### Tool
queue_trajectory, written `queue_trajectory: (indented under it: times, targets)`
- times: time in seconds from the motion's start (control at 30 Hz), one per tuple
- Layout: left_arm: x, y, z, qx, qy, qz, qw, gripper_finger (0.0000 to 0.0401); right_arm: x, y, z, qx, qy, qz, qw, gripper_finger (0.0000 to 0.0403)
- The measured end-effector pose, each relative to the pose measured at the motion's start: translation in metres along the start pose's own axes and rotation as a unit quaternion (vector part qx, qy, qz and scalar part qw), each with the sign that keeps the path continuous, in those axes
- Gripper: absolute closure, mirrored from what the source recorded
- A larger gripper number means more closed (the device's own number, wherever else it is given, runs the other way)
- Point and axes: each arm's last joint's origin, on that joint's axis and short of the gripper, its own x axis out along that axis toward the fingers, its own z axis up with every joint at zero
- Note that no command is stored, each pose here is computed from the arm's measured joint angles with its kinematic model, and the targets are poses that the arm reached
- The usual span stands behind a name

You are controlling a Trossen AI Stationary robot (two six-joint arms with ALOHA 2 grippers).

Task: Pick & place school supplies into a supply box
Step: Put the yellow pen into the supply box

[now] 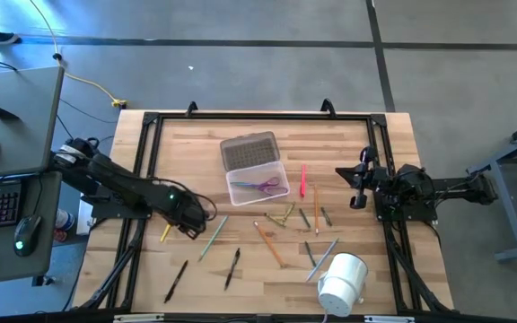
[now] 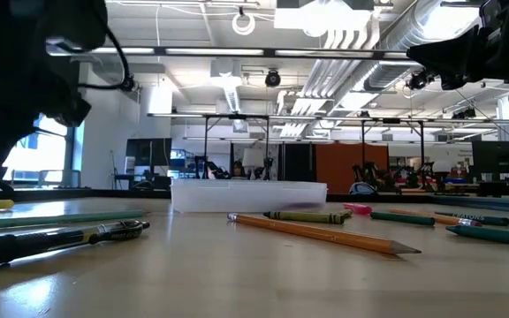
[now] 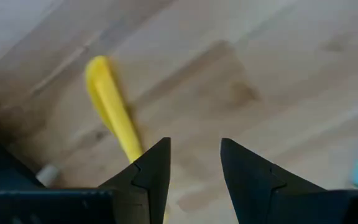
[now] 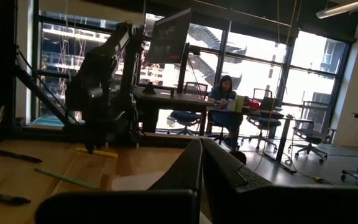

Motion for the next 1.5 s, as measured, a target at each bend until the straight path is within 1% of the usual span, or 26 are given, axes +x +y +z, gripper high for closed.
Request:
queue_trajectory:
  times: [0.1, 0.3, 0.37, 0.53, 0.63, 0.67, 0.73, 0.77, 0.83, 0.9, 0.97, 1.07, 1.17, 1.3, 1.37, 1.43, 1.5]
  targets:
    - [0.003, 0.007, 0.002, -0.015, 0.005, 0.024, 1.000, 0.0226, 0.000, 0.000, 0.000, 0.001, 0.002, -0.003, 1.000, 0.0402]
    - [-0.005, 0.017, 0.000, -0.014, -0.001, 0.073, 0.997, 0.0226, 0.000, 0.000, 0.000, 0.012, 0.001, -0.004, 1.000, 0.0402]
    - [-0.005, 0.018, 0.001, -0.012, -0.015, 0.085, 0.996, 0.0226, 0.000, 0.000, 0.000, 0.012, 0.002, -0.004, 1.000, 0.0402]
    - [-0.005, 0.015, 0.003, -0.012, -0.046, 0.072, 0.996, 0.0236, 0.000, 0.000, -0.001, 0.014, 0.004, -0.001, 1.000, 0.0402]
    - [-0.005, 0.014, 0.004, -0.011, -0.051, 0.066, 0.996, 0.0252, 0.000, 0.000, 0.000, 0.034, 0.001, 0.003, 0.999, 0.0402]
    - [-0.005, 0.014, 0.004, -0.011, -0.051, 0.067, 0.996, 0.0257, 0.000, 0.000, 0.001, 0.050, -0.004, 0.001, 0.999, 0.0402]
    - [-0.005, 0.016, 0.003, -0.012, -0.053, 0.075, 0.996, 0.0266, 0.001, -0.001, 0.006, 0.101, -0.027, -0.001, 0.995, 0.0402]
    - [-0.005, 0.017, 0.003, -0.014, -0.054, 0.081, 0.995, 0.0270, 0.002, 0.000, 0.007, 0.108, -0.027, 0.011, 0.994, 0.0402]
    - [-0.005, 0.020, 0.002, -0.014, -0.050, 0.098, 0.994, 0.0275, 0.005, 0.002, 0.012, 0.105, -0.020, 0.053, 0.993, 0.0403]
    - [-0.006, 0.022, 0.002, -0.013, -0.046, 0.111, 0.993, 0.0276, 0.011, 0.003, 0.020, 0.105, -0.012, 0.070, 0.992, 0.0403]
    - [-0.006, 0.025, 0.001, -0.014, -0.040, 0.124, 0.991, 0.0276, 0.020, 0.004, 0.023, 0.100, 0.018, 0.057, 0.993, 0.0403]
    - [-0.006, 0.022, 0.000, -0.028, -0.022, 0.106, 0.994, 0.0276, 0.042, 0.009, 0.020, 0.079, 0.088, 0.046, 0.992, 0.0403]
    - [-0.005, 0.021, 0.000, -0.031, -0.014, 0.095, 0.995, 0.0277, 0.069, 0.016, 0.017, 0.039, 0.151, 0.052, 0.986, 0.0403]
    - [-0.005, 0.017, 0.001, -0.031, -0.018, 0.076, 0.996, 0.0277, 0.105, 0.025, 0.014, -0.029, 0.223, 0.072, 0.972, 0.0403]
    - [-0.004, 0.013, 0.002, -0.030, -0.022, 0.057, 0.998, 0.0277, 0.120, 0.029, 0.012, -0.050, 0.257, 0.081, 0.962, 0.0403]
    - [-0.004, 0.012, 0.002, -0.030, -0.024, 0.049, 0.998, 0.0277, 0.131, 0.032, 0.010, -0.065, 0.293, 0.090, 0.950, 0.0403]
    - [-0.004, 0.011, 0.003, -0.030, -0.028, 0.047, 0.998, 0.0277, 0.139, 0.033, 0.011, -0.075, 0.315, 0.085, 0.942, 0.0403]
